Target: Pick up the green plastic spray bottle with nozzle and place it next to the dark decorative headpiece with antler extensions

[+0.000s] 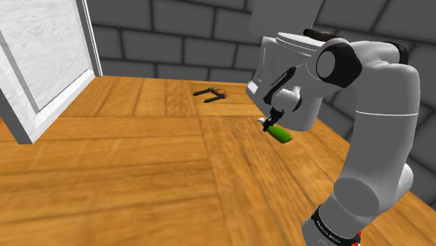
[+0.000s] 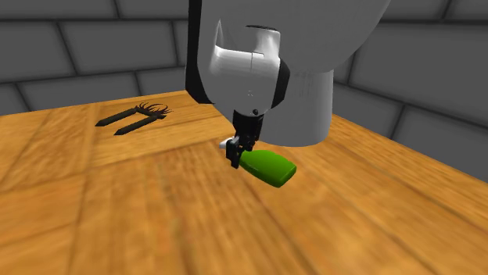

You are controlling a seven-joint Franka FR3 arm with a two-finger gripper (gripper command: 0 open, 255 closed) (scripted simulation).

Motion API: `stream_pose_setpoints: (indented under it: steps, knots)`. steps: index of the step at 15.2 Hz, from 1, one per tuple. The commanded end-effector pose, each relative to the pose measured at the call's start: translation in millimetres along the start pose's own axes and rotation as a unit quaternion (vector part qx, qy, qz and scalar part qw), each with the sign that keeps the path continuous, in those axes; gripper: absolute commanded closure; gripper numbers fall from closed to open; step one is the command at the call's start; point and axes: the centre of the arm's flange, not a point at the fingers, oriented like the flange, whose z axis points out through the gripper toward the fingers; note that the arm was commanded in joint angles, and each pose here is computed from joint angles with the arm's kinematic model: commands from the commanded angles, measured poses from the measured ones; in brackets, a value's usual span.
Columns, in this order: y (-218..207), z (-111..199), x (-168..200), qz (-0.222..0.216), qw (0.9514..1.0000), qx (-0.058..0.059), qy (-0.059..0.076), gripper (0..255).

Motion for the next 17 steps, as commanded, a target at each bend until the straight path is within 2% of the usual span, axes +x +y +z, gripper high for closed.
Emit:
stream_pose_setpoints:
  steps: [1,11,17]
  knots:
    - [-0.7,-10.5,0.8,0.000,1.0000,0.000,0.000,255]
    - [0.5,-57.7,8.4,0.000,1.0000,0.000,0.000,255]
    - [-7.9,-45.9,86.3,0.000,1.0000,0.000,0.000,255]
